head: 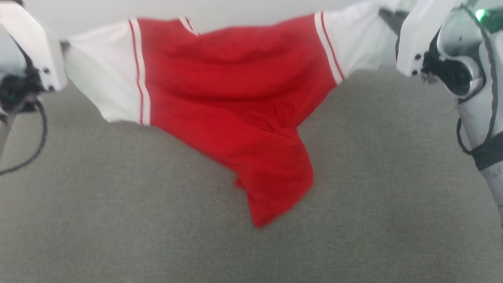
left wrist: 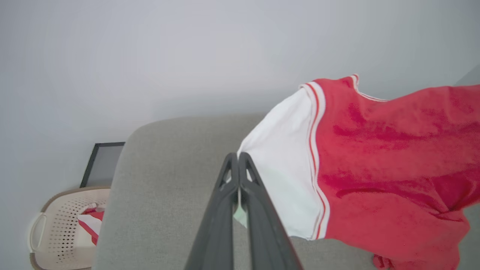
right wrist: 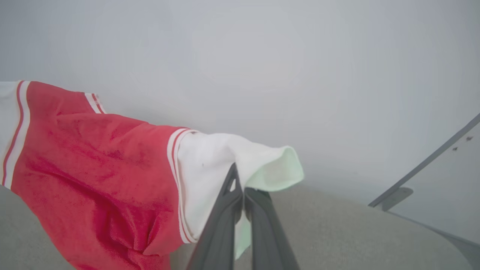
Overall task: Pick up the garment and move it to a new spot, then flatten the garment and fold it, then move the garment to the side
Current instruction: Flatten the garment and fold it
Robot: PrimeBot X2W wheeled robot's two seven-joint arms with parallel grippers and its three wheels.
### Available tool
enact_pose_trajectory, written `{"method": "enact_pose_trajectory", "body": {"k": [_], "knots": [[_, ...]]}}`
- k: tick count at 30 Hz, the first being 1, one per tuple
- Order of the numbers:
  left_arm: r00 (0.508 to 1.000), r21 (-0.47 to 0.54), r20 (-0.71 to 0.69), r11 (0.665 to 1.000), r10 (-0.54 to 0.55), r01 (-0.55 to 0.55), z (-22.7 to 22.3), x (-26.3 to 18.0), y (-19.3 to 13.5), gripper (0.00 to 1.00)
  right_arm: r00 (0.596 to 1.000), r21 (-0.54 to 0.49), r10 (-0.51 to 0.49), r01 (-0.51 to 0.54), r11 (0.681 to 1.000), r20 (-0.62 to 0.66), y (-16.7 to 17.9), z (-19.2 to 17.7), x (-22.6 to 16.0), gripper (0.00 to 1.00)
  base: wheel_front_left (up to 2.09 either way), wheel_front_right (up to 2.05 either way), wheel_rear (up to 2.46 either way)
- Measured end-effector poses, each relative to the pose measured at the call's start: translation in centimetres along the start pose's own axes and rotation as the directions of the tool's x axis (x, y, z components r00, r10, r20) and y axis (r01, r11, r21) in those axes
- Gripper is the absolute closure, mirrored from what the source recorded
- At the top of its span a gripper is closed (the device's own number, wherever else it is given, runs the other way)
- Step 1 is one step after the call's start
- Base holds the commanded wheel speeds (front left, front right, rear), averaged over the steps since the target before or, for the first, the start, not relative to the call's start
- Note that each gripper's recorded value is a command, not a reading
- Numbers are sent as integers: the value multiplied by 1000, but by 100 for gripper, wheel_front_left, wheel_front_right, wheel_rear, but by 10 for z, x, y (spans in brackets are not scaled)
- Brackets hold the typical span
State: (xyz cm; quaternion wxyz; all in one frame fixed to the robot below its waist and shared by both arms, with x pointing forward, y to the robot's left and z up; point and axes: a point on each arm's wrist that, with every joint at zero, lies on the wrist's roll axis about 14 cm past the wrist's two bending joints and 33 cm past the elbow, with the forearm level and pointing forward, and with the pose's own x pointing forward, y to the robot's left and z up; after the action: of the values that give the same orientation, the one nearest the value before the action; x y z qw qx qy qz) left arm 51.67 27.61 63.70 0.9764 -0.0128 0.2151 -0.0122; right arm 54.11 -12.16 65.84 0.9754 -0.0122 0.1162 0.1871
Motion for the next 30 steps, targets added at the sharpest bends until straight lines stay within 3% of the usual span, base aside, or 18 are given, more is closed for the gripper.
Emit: {"method": "enact_pose_trajectory", "body": {"k": [6,12,23,30], "knots": [[986,51,168,999,-12,3,63,-32,-11,100,984,-65,-8,20,998,176,4,63,-36,100,0,0,0],[963,83,268,997,-22,-1,96,-44,-20,100,972,-97,-33,57,994,232,-2,85,-47,100,0,0,0],[926,118,375,993,-49,4,129,-18,-37,100,961,-112,-90,123,986,260,-27,93,-14,100,0,0,0],[863,142,501,990,-66,-7,162,16,-47,100,908,-132,-117,184,974,403,-49,112,23,100,0,0,0]]}}
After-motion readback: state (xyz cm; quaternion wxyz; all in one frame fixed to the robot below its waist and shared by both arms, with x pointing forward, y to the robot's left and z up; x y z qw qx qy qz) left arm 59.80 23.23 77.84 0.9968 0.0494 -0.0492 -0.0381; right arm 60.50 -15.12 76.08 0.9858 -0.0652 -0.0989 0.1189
